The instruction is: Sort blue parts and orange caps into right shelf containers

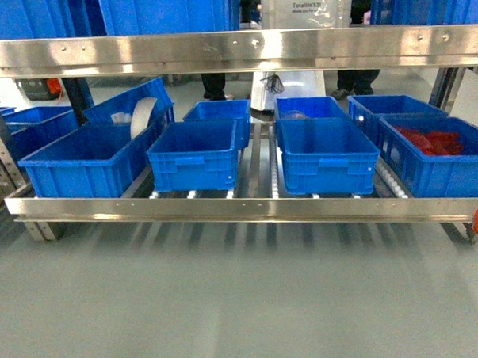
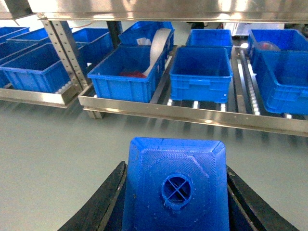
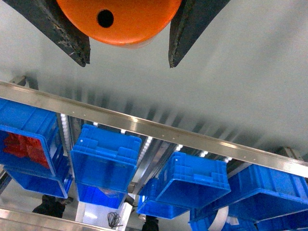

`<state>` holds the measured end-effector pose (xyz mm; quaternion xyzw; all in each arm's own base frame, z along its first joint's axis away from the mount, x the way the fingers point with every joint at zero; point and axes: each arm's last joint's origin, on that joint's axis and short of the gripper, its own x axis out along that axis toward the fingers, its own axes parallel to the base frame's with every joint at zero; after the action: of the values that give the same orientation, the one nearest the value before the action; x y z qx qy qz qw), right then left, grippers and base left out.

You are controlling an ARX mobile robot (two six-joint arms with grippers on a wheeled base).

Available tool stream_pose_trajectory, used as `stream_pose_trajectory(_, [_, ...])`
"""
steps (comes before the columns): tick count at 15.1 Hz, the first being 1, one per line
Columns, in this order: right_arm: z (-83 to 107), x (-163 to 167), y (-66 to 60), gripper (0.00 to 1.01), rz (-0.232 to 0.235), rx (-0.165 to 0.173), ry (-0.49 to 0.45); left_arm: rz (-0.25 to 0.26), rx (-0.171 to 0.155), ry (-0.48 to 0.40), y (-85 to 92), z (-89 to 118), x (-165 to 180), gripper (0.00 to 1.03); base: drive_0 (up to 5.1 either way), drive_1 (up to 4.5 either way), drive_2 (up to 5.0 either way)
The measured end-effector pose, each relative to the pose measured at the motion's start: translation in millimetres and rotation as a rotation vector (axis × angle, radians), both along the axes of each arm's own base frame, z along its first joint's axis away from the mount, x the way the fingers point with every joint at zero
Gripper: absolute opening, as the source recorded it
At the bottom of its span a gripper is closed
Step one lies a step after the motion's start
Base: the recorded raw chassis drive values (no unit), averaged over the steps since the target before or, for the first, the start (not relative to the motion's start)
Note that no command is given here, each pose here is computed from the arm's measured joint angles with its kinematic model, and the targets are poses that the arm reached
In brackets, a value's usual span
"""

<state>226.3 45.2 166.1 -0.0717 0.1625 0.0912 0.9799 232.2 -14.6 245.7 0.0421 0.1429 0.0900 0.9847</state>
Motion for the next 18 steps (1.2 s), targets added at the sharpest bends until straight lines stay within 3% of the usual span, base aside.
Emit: stream_pose_trajectory(18, [-0.3, 0.0, 0.3, 0.43, 0.004, 0.001, 0.002, -0.006, 0.000, 0.010, -0.9, -1.5, 0.6, 0.45, 0.0, 4.20, -4.2])
